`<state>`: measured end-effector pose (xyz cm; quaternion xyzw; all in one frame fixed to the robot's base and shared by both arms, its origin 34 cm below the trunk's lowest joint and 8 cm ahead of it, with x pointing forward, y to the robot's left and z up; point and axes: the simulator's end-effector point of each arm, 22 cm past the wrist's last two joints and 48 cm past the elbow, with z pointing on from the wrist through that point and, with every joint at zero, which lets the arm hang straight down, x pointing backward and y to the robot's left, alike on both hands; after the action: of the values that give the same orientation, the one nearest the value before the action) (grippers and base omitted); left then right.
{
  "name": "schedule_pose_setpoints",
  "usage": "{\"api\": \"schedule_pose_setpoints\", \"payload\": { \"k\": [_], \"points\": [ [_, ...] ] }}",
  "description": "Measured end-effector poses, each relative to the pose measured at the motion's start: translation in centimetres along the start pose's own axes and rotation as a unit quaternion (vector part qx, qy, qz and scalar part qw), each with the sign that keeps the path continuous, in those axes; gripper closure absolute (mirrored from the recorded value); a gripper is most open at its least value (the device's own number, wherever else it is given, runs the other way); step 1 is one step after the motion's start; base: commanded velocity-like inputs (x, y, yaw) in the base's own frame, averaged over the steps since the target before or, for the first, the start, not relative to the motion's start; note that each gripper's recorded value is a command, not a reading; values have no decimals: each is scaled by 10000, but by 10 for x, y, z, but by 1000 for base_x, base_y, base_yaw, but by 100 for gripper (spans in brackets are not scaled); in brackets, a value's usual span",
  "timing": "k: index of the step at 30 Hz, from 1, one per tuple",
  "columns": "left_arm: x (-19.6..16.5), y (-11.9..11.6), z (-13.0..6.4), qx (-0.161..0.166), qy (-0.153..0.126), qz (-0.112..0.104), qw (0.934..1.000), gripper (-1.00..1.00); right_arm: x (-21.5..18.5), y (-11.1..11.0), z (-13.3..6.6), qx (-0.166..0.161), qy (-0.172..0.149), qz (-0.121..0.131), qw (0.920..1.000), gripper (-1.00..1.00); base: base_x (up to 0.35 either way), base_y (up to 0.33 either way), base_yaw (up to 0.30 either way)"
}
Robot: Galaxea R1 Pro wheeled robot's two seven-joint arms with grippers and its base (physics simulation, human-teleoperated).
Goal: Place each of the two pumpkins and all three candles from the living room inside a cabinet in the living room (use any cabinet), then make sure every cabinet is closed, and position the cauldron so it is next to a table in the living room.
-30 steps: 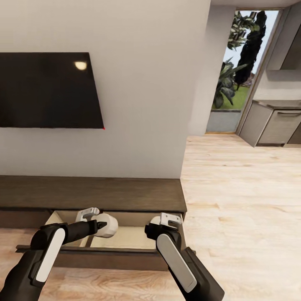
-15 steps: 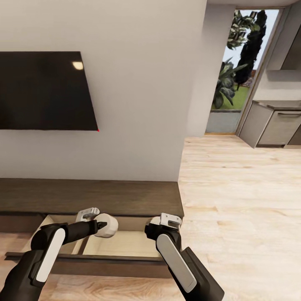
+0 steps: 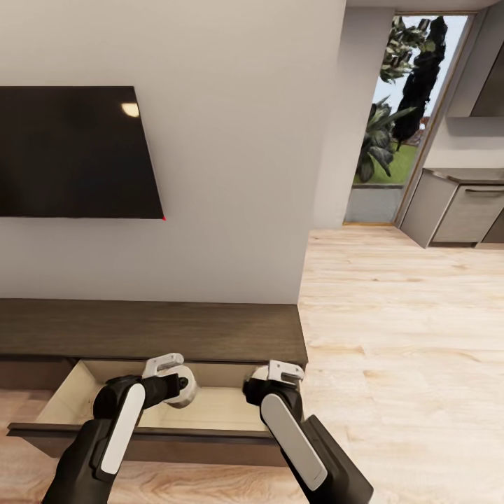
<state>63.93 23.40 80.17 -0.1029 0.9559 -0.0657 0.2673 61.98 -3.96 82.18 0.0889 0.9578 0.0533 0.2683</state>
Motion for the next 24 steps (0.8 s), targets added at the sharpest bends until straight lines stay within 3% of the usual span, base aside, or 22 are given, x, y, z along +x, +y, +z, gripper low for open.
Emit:
{"api": "schedule_pose_setpoints", "payload": {
  "k": [5,13,24],
  "points": [
    [2,2,0,-172,13,-4,9999,100,4,-2,3,44,42,-16,10000,100,0,0,0],
    [-8,1,1,-181,-228,-60,9996,100,5,-3,4,55,59,-20,10000,100,85,33,0],
    [-9,0,1,-159,-258,-74,9995,100,6,-4,5,72,80,-31,9999,100,103,37,0]
  ]
}}
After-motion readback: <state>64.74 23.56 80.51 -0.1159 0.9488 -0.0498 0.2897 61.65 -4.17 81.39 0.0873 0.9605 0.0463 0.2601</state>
